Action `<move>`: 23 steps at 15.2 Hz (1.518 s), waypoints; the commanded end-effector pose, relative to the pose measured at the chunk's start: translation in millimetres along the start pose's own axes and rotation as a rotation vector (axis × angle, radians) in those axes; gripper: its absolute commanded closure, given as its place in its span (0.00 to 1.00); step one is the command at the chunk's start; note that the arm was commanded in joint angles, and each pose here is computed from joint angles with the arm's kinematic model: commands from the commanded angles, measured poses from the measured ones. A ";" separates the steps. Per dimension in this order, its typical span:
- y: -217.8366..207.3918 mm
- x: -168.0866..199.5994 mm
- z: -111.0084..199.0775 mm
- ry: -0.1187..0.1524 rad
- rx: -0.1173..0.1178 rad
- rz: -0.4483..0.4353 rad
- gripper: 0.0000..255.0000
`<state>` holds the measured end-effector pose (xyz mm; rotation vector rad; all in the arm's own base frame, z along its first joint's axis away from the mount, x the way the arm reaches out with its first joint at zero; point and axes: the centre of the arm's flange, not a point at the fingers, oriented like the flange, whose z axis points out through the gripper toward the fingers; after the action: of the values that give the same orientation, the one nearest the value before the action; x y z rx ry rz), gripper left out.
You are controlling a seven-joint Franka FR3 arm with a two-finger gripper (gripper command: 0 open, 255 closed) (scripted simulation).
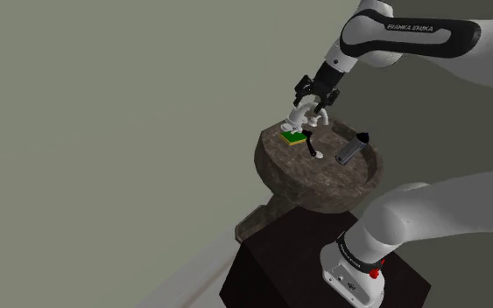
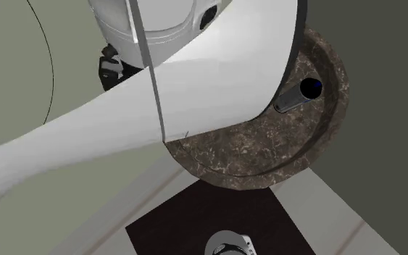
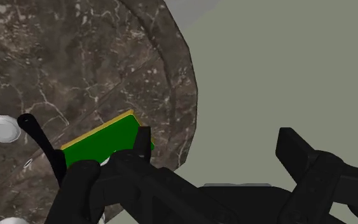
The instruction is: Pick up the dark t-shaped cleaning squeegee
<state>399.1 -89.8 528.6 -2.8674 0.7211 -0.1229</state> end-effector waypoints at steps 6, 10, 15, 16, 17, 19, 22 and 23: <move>66.3 55.0 47.6 -0.018 0.044 0.218 0.00; 108.2 79.0 76.3 -0.029 0.068 0.341 0.00; 163.2 100.9 114.1 -0.043 0.100 0.495 0.00; 174.5 104.2 121.8 -0.046 0.106 0.526 0.00; 185.7 107.2 129.7 -0.049 0.112 0.557 0.00; 195.9 109.1 141.3 -0.051 0.117 0.582 0.00; 199.0 108.5 156.8 -0.051 0.117 0.582 0.00; 200.0 108.3 162.0 -0.051 0.117 0.582 0.00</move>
<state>421.7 -289.0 339.8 -2.4249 1.4378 -0.0083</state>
